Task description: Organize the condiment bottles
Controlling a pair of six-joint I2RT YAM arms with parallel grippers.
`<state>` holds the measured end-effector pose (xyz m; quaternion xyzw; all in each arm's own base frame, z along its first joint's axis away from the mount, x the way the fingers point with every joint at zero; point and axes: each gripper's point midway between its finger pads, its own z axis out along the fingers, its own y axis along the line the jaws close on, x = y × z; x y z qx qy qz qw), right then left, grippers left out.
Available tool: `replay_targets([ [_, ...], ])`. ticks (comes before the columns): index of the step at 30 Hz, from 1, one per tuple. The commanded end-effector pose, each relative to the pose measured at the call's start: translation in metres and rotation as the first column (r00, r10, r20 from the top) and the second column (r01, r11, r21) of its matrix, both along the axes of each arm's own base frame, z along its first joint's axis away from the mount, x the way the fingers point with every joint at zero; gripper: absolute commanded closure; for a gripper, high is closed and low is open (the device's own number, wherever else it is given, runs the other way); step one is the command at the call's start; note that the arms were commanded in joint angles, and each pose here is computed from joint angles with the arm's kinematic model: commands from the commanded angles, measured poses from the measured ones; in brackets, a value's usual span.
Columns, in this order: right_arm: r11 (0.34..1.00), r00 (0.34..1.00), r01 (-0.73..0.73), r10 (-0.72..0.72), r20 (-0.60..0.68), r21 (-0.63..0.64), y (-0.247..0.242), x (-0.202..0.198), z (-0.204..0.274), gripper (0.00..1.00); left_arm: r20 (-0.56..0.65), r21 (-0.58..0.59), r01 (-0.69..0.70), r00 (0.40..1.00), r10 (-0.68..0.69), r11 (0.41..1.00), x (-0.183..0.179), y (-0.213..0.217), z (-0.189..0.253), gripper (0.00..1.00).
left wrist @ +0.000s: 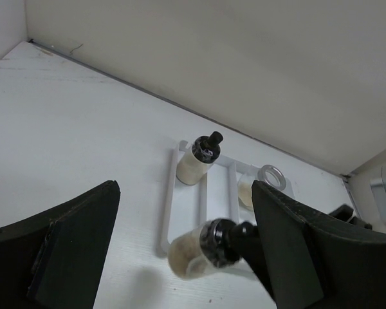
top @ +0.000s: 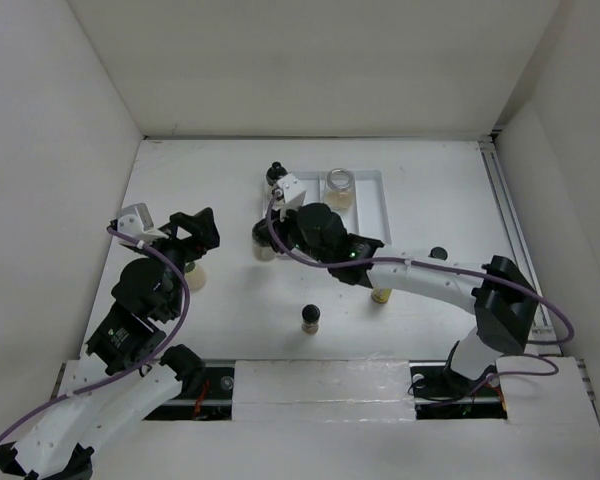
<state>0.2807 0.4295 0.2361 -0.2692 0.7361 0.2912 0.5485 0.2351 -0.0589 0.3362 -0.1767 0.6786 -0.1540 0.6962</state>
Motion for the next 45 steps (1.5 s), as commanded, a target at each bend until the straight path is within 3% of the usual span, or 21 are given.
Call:
replay_targets([
  [1,0.990,0.991,0.100,-0.108,0.083,0.102,0.000,0.042,0.042,0.68,0.034,-0.012,0.009,0.999,-0.009,1.000,0.001,-0.002,0.011,0.21],
  [9,0.972,0.975,0.200,-0.210,0.071,0.122,-0.002,0.102,0.025,0.69,0.034,-0.012,0.009,0.999,-0.009,1.000,0.001,-0.002,0.011,0.21],
  [19,0.945,0.948,0.305,-0.313,0.058,0.118,-0.017,0.128,0.006,0.69,0.018,0.010,0.018,1.000,-0.018,1.000,0.005,-0.006,0.007,0.21],
  [31,0.950,0.953,0.301,-0.302,-0.002,0.082,-0.016,0.134,-0.031,0.69,0.011,0.015,0.018,1.000,-0.018,1.000,0.006,-0.007,0.005,0.21],
  [35,0.956,0.959,0.282,-0.282,-0.007,0.084,-0.015,0.135,-0.032,0.59,0.011,0.015,0.018,1.000,-0.018,1.000,0.006,-0.007,0.005,0.21],
  [36,0.956,0.959,0.282,-0.282,-0.007,0.084,-0.015,0.135,-0.032,0.49,0.011,0.015,0.018,1.000,-0.018,1.000,0.006,-0.007,0.005,0.21],
  [40,0.965,0.973,0.229,-0.231,0.005,0.128,-0.015,0.123,0.005,0.25,0.011,0.015,0.018,1.000,-0.018,1.000,0.006,-0.007,0.005,0.21],
  [42,0.972,0.980,0.197,-0.198,-0.001,0.126,-0.021,0.110,0.013,0.19,0.011,0.015,0.018,1.000,-0.018,1.000,0.006,-0.007,0.005,0.21],
  [43,0.970,0.982,0.183,-0.188,0.019,0.163,-0.029,0.100,0.039,0.15,0.011,0.015,0.018,1.000,-0.018,1.000,0.006,-0.007,0.005,0.21],
  [45,0.973,0.987,0.154,-0.160,0.020,0.170,-0.038,0.085,0.051,0.15,0.011,0.015,0.018,1.000,-0.018,1.000,0.006,-0.007,0.005,0.21],
])
